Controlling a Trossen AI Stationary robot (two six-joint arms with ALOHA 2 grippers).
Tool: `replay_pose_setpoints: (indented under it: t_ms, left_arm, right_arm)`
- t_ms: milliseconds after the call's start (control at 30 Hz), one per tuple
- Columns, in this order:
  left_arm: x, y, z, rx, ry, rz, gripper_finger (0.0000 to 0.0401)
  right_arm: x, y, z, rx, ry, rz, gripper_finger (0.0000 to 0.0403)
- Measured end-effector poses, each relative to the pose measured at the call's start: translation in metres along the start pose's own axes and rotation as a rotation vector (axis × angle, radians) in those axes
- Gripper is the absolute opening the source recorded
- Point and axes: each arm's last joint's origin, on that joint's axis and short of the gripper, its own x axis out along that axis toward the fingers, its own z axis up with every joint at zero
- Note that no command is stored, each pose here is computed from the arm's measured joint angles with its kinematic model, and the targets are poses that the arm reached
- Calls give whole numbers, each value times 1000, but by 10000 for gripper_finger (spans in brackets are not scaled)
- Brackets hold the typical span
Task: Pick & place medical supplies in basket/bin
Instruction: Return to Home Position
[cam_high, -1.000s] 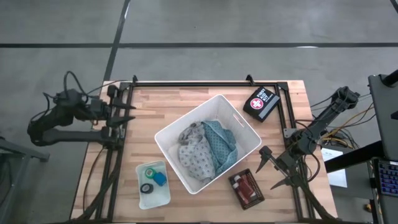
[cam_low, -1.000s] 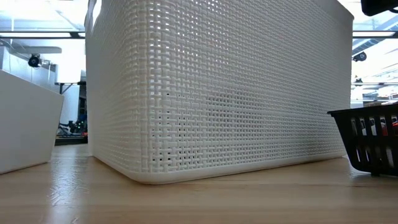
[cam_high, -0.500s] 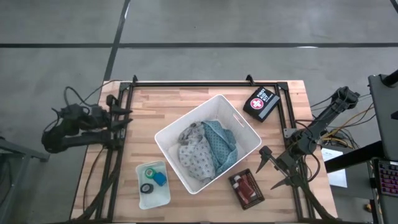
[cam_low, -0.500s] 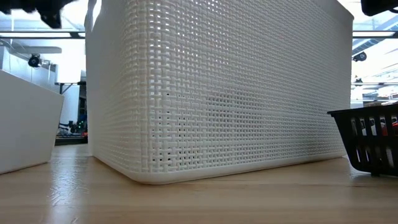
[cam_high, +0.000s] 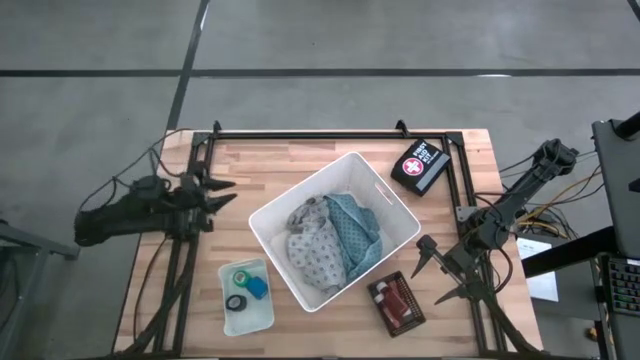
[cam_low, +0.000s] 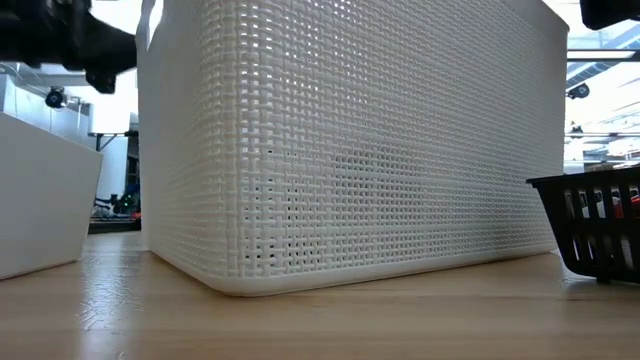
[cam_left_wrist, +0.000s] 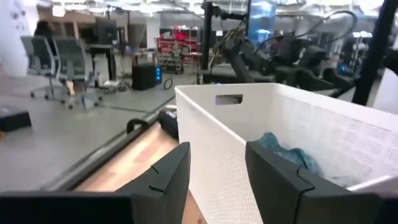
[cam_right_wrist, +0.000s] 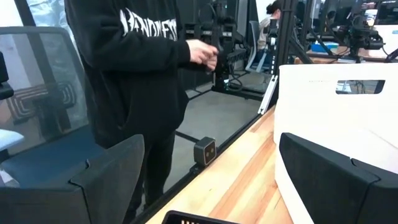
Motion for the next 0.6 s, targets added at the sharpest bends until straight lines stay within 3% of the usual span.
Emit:
replay_pose_setpoints:
  t_ms: [333, 400, 600]
  left_arm:
    - [26, 1, -53, -105, -85, 46, 148]
    - [29, 1, -65, -136, -84, 41, 133]
    - [30, 0, -70, -160, -28, 25, 66]
  right_arm:
    - [0, 0, 0, 0, 0, 0, 368]
    - [0, 0, 0, 0, -1, 0, 368]
    - [0, 0, 0, 0, 0, 0, 368]
